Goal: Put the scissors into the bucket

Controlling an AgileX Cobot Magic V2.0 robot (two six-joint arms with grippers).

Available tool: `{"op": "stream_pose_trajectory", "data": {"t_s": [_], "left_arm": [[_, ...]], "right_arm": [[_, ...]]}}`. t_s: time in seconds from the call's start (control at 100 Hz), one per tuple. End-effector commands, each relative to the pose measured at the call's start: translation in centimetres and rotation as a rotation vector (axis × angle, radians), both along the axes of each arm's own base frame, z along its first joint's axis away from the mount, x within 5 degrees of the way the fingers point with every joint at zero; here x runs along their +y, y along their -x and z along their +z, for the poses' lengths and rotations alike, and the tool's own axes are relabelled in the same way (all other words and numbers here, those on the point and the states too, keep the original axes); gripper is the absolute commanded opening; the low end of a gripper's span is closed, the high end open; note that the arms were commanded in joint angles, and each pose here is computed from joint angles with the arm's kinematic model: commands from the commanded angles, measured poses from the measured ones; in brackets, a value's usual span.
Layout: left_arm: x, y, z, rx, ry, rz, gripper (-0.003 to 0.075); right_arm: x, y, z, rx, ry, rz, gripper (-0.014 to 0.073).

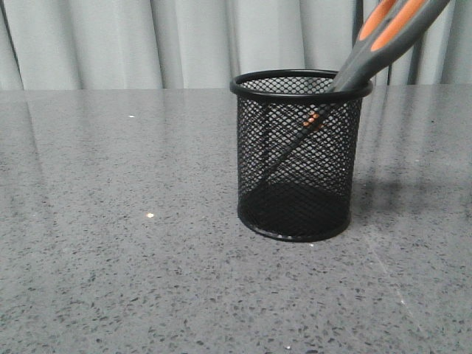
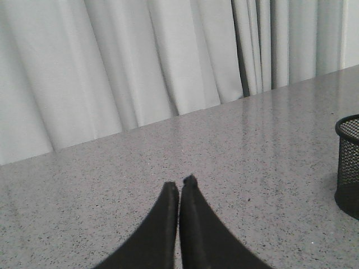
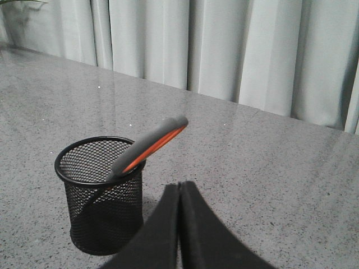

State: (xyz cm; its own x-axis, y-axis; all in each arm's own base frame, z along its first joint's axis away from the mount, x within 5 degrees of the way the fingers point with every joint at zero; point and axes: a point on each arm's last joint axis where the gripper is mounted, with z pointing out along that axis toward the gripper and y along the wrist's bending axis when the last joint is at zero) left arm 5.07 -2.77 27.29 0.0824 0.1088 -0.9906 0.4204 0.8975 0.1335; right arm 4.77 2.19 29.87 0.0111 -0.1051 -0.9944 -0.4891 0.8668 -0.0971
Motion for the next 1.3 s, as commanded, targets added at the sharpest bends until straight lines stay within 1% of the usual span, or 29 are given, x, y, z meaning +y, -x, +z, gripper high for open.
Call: {"op": "stream_pose_trajectory", "data": {"t_s": [0.0, 0.36, 0.4, 0.44, 0.51, 0.58, 0.72, 0.85, 0.88, 0.91, 0.93, 1.07, 1.29], "left_arm": [[0.4, 0.0, 1.4, -0.07, 0.053, 0.038, -0.002], [0.3, -0.1, 1.1, -0.063, 0.05, 0.039, -0.002], [0.5, -0.2, 1.2, -0.083, 0.043, 0.053, -0.002], [0.6, -0.2, 1.2, -0.092, 0.059, 0.071, -0.002], [1.0, -0.5, 0.8, -0.095, 0.128, 0.124, -0.002], [1.3, -0.9, -0.4, -0.088, 0.156, 0.181, -0.002], [1.9, -1.0, -4.0, -0.004, 0.196, 0.291, -0.002], [2.4, -0.3, -6.3, -0.036, 0.203, 0.36, -0.002], [2.5, -0.5, -6.9, -0.023, 0.204, 0.377, -0.002], [2.5, -0.5, -7.1, -0.013, 0.204, 0.388, -0.002], [2.5, -0.5, -7.4, 0.027, 0.201, 0.393, -0.002], [2.5, -0.5, -8.0, 0.091, 0.209, 0.398, -0.002], [2.5, -0.5, -8.0, 0.092, 0.209, 0.398, -0.002]], "right_arm": [[0.0, 0.1, 1.3, -0.078, -0.024, 0.008, -0.0057], [0.0, 0.1, 1.3, -0.077, -0.023, 0.007, -0.0057], [0.0, 0.1, 1.3, -0.077, -0.023, 0.007, -0.0057], [0.0, 0.1, 1.3, -0.077, -0.023, 0.007, -0.0057], [0.0, 0.1, 1.3, -0.077, -0.023, 0.007, -0.0057], [0.0, 0.1, 1.3, -0.077, -0.023, 0.007, -0.0057], [0.0, 0.1, 1.3, -0.077, -0.023, 0.007, -0.0057], [0.0, 0.1, 1.3, -0.077, -0.023, 0.007, -0.0057], [0.0, 0.1, 1.3, -0.077, -0.023, 0.007, -0.0057], [0.0, 0.1, 1.3, -0.077, -0.023, 0.007, -0.0057], [0.0, 0.1, 1.3, -0.077, -0.023, 0.007, -0.0057], [0.0, 0.1, 1.3, -0.077, -0.023, 0.007, -0.0057], [0.0, 0.1, 1.3, -0.077, -0.023, 0.007, -0.0057]]}}
